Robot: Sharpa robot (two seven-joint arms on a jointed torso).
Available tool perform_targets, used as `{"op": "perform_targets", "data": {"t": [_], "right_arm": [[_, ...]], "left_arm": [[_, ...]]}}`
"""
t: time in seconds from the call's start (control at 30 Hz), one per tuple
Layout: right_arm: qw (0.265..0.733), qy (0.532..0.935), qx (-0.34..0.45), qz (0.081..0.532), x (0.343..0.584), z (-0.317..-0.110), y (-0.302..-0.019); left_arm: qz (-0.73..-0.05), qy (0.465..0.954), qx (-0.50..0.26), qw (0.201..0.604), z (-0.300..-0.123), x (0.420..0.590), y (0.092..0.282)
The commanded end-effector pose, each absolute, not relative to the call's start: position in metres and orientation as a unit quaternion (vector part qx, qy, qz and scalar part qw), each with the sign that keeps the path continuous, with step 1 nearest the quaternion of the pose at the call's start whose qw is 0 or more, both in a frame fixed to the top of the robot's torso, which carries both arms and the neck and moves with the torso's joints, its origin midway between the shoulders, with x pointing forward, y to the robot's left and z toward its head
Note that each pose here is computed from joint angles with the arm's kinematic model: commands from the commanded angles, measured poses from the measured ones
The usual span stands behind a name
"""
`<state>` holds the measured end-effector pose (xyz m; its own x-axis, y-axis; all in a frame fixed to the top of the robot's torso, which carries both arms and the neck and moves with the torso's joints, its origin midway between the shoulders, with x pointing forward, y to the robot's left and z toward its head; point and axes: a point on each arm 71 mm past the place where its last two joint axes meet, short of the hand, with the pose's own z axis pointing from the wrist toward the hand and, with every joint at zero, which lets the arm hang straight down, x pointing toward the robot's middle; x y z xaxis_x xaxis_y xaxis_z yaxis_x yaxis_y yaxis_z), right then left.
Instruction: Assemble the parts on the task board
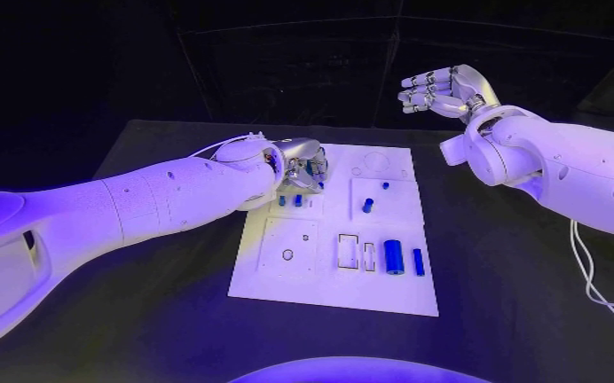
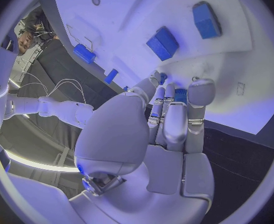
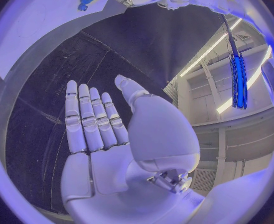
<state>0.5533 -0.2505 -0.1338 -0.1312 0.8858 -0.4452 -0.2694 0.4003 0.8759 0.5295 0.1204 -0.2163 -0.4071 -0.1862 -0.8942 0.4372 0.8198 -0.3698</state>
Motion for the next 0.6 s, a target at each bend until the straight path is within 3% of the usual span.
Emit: {"op": "perform_targets", "data": {"t": [0.03, 0.6], "right_arm": [[0.602, 0.579, 0.263, 0.483, 0.5532, -0.1321, -0.2494], [0.601, 0.579, 0.263, 0.484, 0.5535, -0.1322, -0.2481]], "left_arm": [[-0.271, 0.797, 0.089, 0.533, -0.2183, 0.5306, 0.1202], [-0.261, 0.807, 0.096, 0.52, -0.2219, 0.5311, 0.1152]]}}
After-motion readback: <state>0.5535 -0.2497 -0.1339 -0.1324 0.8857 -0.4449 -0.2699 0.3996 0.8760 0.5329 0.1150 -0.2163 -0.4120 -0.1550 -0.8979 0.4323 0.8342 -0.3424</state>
